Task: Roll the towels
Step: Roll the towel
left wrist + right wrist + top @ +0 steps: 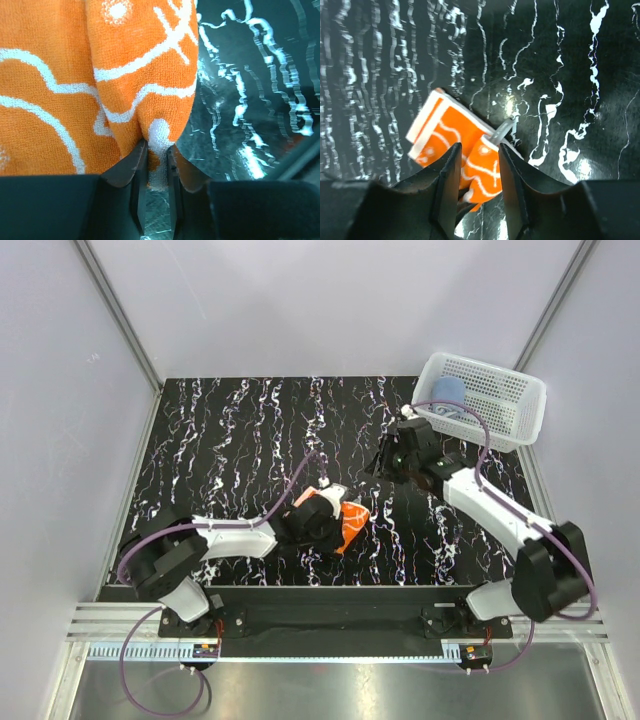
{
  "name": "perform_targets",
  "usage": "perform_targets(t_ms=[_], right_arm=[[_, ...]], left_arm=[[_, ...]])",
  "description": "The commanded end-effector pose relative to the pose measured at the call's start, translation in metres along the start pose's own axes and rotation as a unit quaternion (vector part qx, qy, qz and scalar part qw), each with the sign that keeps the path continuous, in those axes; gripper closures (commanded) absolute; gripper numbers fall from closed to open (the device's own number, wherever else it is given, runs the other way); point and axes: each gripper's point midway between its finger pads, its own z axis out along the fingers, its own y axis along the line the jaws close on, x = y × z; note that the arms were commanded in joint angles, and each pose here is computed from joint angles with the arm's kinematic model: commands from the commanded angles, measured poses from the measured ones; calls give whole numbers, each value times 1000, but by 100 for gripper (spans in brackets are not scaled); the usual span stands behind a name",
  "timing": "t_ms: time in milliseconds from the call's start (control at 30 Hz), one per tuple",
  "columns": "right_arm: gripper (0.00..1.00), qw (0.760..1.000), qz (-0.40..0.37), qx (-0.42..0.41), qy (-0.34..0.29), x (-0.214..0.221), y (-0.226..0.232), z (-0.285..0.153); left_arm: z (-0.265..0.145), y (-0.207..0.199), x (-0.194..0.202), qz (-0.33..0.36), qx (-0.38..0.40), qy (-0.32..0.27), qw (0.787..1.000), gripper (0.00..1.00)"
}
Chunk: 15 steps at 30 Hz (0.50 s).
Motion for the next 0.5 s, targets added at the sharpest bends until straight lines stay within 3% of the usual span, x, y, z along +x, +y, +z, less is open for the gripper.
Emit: perform_targets(t_ms=[0,167,467], right_arm=[[57,1000,14,-2,-4,8,-3,-20],[55,998,52,-28,14,38,-7,-28],[49,983,84,-156,41,77,15,-29]], left_arm=[[-6,-13,25,-54,83,46,994,100],[-14,-15,13,-123,150,38,980,100],[-29,-6,-10,-232,210,41,949,100]])
